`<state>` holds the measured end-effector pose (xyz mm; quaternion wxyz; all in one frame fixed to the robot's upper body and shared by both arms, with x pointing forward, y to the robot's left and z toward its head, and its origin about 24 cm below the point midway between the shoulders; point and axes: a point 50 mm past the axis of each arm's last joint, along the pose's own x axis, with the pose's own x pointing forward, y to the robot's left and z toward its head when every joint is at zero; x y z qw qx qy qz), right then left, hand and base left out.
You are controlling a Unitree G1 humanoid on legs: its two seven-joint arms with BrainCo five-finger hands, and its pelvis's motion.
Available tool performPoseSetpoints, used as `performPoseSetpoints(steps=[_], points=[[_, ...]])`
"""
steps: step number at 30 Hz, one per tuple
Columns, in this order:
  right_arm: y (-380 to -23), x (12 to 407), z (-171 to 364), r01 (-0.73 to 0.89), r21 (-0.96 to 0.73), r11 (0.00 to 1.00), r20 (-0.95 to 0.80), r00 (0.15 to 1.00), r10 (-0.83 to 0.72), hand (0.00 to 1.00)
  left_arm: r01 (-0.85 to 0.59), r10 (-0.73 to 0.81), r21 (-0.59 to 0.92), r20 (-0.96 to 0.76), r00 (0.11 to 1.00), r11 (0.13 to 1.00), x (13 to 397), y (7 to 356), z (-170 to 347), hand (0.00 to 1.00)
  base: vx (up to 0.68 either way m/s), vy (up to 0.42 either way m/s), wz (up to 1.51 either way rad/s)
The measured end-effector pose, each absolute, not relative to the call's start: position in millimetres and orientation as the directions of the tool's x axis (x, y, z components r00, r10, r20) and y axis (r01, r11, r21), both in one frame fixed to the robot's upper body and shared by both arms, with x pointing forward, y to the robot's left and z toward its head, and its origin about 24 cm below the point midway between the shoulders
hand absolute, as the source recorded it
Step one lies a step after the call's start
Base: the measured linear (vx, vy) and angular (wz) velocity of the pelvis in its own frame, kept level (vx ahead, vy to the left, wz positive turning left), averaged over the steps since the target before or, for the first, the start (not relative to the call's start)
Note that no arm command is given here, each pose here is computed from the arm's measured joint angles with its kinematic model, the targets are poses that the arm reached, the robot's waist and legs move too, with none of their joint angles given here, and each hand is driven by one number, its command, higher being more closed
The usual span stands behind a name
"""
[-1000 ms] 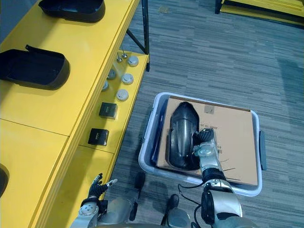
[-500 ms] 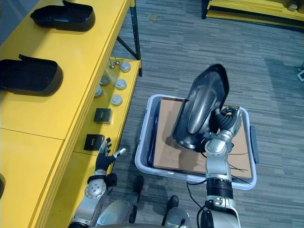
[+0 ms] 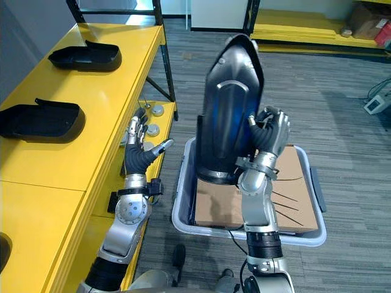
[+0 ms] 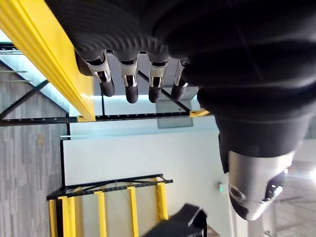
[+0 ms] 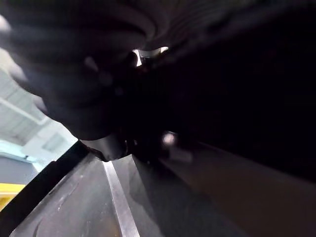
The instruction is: Walk over and take plastic housings, then place them on the shelf
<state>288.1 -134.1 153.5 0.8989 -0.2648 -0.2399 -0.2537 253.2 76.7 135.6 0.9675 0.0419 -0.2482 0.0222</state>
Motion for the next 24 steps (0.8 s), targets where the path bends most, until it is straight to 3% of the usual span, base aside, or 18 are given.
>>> performPoseSetpoints(steps=[4, 10, 11, 24], points=[[-110.3, 285.5, 152.1, 0.499, -0.364, 0.787, 0.563, 0.791, -0.241, 1.0, -0.025, -0.037, 0.111, 0.518, 0.854, 0.993, 252.4, 59.6, 144.3, 0.0, -0.02, 0.007, -0.04], [-109.0, 282.9, 144.8, 0.485, -0.365, 0.795, 0.533, 0.809, -0.249, 1.0, -0.058, -0.029, 0.168, 0.473, 0.881, 0.984, 259.2, 57.2, 132.6, 0.0, 0.0, 0.0, -0.02], [-109.1, 282.9, 144.7, 0.485, -0.364, 0.795, 0.532, 0.809, -0.249, 1.0, -0.063, -0.029, 0.179, 0.468, 0.883, 0.982, 260.0, 57.1, 131.0, 1.0, -0.02, 0.005, -0.09], [-111.7, 281.6, 140.0, 0.466, -0.39, 0.794, 0.524, 0.822, -0.224, 1.0, -0.019, -0.036, 0.172, 0.314, 0.949, 0.985, 271.4, 63.0, 97.1, 1.0, -0.01, 0.003, -0.03]])
